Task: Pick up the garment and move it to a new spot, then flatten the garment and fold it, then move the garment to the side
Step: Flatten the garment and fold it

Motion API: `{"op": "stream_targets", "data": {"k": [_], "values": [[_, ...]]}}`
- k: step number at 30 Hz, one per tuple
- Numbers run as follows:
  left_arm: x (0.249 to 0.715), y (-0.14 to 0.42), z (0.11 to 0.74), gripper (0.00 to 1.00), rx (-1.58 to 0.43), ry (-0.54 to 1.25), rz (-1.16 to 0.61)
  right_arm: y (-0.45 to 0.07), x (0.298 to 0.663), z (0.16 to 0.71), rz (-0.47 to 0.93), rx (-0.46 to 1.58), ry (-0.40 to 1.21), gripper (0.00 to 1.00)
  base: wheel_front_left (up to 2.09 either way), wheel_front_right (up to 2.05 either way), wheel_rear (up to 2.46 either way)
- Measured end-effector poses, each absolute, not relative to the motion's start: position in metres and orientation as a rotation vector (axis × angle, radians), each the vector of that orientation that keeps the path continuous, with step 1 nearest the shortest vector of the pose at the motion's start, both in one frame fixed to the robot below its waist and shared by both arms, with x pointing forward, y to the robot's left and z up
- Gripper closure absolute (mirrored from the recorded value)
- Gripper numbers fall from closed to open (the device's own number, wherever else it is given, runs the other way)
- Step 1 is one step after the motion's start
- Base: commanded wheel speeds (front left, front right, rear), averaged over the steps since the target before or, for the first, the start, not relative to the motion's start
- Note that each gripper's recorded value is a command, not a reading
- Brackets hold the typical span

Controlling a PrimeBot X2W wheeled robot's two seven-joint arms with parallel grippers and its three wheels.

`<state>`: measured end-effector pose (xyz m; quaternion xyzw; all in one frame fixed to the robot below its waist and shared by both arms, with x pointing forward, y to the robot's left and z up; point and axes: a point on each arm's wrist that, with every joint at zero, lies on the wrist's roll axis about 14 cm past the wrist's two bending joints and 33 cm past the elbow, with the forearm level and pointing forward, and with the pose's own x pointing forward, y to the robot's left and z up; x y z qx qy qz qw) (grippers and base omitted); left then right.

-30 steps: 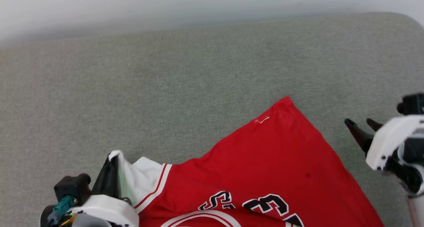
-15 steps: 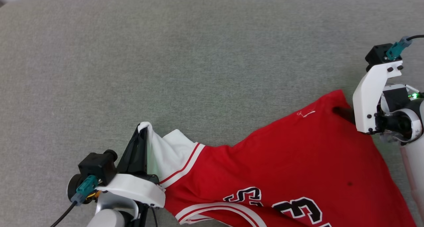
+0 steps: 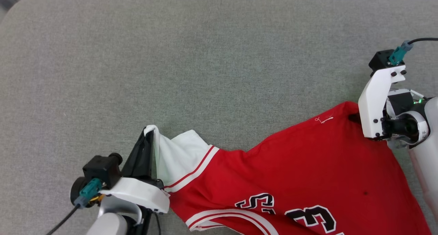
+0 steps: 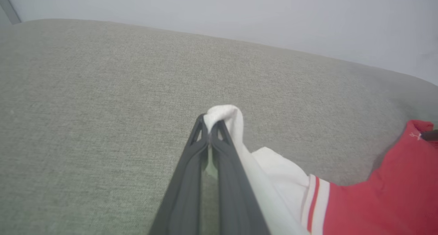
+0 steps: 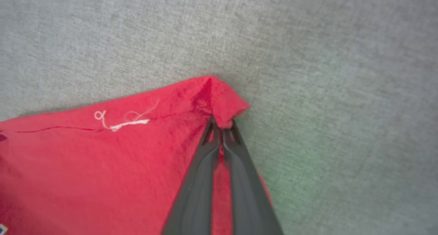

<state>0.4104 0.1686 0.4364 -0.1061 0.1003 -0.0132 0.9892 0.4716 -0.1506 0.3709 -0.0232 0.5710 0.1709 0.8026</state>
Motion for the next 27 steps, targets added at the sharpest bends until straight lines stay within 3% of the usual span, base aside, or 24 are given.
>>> {"op": "stream_targets", "data": {"k": [7, 20, 27], "values": [[0.434, 0.178, 0.494, 1.0, -0.128, 0.095, -0.117, -0.155, 0.483, 0.414, 0.358, -0.058, 1.054, 1.0, 0.0, 0.0, 0.0], [0.498, 0.169, 0.717, 1.0, 0.097, -0.328, -0.225, -0.196, 0.522, 0.599, 0.226, -0.097, 0.458, 1.0, 0.0, 0.0, 0.0], [0.53, 0.153, 0.796, 1.0, 0.121, -0.443, -0.228, -0.216, 0.538, 0.687, 0.158, -0.126, 0.209, 1.0, 0.0, 0.0, 0.0]]}}
